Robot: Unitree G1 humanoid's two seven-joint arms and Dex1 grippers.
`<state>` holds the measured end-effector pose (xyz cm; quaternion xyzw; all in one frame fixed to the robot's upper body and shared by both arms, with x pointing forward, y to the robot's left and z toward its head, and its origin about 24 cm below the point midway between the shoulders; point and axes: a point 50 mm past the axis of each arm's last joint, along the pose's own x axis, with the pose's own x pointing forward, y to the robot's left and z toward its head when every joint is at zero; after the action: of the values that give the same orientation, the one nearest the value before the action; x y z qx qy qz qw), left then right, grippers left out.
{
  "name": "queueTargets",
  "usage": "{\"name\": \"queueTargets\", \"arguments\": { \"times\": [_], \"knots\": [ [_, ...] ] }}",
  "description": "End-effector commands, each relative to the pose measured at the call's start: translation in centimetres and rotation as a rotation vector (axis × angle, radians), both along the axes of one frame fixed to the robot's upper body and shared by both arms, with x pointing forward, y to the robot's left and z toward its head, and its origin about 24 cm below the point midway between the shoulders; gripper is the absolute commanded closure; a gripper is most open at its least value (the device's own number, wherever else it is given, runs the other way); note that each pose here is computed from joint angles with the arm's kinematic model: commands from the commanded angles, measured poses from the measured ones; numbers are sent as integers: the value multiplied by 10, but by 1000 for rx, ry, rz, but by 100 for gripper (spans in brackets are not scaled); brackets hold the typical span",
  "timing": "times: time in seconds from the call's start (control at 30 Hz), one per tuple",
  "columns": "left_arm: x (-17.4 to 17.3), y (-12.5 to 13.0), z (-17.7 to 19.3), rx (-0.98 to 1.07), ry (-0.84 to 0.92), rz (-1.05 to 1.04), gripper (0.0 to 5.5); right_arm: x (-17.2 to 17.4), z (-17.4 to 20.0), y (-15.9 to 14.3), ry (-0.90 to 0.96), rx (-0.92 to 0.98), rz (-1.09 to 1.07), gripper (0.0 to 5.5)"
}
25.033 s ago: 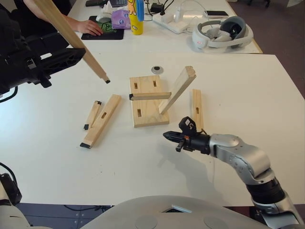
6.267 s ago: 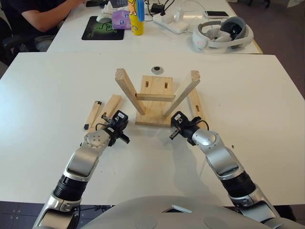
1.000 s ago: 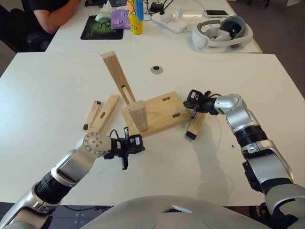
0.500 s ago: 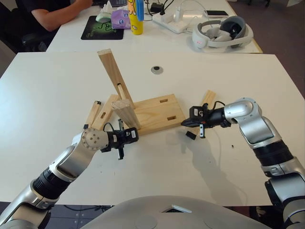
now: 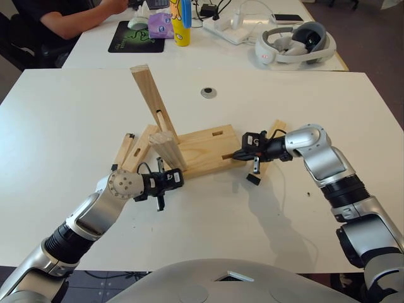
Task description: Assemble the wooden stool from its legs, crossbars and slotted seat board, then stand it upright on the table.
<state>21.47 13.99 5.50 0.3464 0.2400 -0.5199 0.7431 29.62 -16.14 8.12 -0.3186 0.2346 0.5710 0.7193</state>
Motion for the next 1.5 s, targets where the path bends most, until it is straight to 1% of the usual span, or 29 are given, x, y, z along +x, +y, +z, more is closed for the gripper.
{"name": "queueTargets", "arguments": {
  "times": [0.03, 0.13, 0.2, 0.37, 0.43, 0.47, 0.57, 0.67, 0.73, 0.83, 0.9, 0.97, 1.03, 1.13, 1.23, 1.33, 1.5],
  "knots": [
    [-7, 6, -13, 45, 68, 38, 549, 7, -2, 4, -32, -37, -23, 550],
    [-8, 7, -14, 48, 72, 42, 549, 7, -6, 1, -38, -118, 1, 550],
    [-7, 8, -13, 50, 66, 53, 549, 2, -10, -2, -9, -178, 42, 550],
    [0, 14, -13, 69, 36, 102, 549, -22, -19, -8, 162, -250, 147, 550],
    [4, 17, -13, 77, 16, 132, 549, -29, -18, -4, 187, -215, 164, 550],
    [8, 18, -13, 80, -2, 152, 549, -31, -15, 3, 174, -164, 169, 550],
    [14, 22, -12, 87, -38, 193, 549, -26, -5, 23, 95, -7, 141, 550],
    [17, 19, -12, 71, -61, 220, 549, -17, 8, 37, 32, 129, 76, 550],
    [17, 18, -12, 66, -65, 224, 549, -18, 15, 38, 41, 171, 66, 550],
    [18, 19, -12, 69, -71, 231, 549, -19, 27, 28, 57, 188, 50, 550],
    [19, 19, -12, 68, -75, 235, 549, -11, 39, 19, 29, 204, 10, 550],
    [18, 17, -13, 58, -73, 239, 549, 10, 41, 8, -69, 162, -88, 550],
    [18, 13, -13, 45, -69, 230, 549, 32, 34, -3, -176, 90, -186, 550],
    [18, 6, -14, 33, -65, 215, 549, 51, 14, -10, -263, -59, -231, 550],
    [18, 1, -14, 22, -62, 198, 549, 58, -2, -11, -261, -129, -224, 550],
    [19, -2, -12, 18, -61, 183, 549, 58, -16, -15, -219, -184, -199, 550],
    [21, -1, -11, 21, -67, 190, 549, 44, -22, -12, -71, -141, -64, 550]
  ]
}}
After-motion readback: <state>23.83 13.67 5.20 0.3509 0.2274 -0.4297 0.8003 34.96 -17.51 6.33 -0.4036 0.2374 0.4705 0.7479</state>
